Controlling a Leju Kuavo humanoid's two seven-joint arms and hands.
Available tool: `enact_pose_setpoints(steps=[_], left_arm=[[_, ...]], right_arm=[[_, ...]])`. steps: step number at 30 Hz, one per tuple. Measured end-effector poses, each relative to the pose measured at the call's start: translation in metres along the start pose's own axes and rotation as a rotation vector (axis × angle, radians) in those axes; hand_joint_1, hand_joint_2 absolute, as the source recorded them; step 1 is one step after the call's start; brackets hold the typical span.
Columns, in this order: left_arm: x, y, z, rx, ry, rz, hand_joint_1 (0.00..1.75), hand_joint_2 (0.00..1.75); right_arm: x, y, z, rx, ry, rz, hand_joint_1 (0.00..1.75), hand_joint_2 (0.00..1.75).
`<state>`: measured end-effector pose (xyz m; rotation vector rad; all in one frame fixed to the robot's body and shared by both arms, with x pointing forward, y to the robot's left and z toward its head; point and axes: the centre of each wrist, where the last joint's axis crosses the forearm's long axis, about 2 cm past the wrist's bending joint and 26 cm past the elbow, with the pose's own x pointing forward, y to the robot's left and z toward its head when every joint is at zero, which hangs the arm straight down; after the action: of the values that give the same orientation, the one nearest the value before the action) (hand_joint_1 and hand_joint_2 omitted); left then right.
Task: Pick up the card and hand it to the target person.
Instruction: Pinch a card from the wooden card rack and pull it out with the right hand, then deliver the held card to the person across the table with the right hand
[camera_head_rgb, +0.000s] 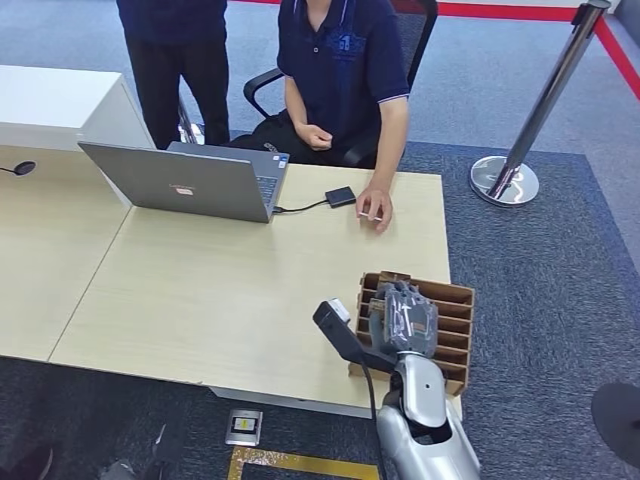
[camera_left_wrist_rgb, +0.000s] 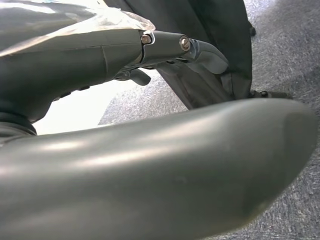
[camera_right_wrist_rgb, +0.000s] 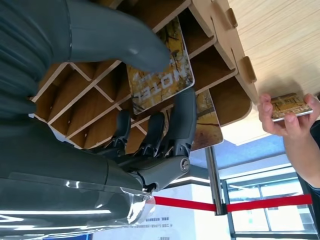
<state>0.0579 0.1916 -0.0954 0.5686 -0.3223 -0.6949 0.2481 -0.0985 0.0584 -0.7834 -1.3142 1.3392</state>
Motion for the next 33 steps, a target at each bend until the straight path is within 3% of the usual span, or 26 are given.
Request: enact_pose_setpoints(steps=[24,33], left_arm=[[0.001,-0.001,0.001,-0.001,0.0,0.001,0.0,0.0],[0.001,-0.001,0.001,0.0,-0.001,0.002,0.0,0.0]], right_arm=[[0.004,-0.002,0.001,-0.017,-0.008,0.011,1.25,1.75],[0.006,-0.023,0.002,-0.103,-0.021,0.014,1.25,1.75]])
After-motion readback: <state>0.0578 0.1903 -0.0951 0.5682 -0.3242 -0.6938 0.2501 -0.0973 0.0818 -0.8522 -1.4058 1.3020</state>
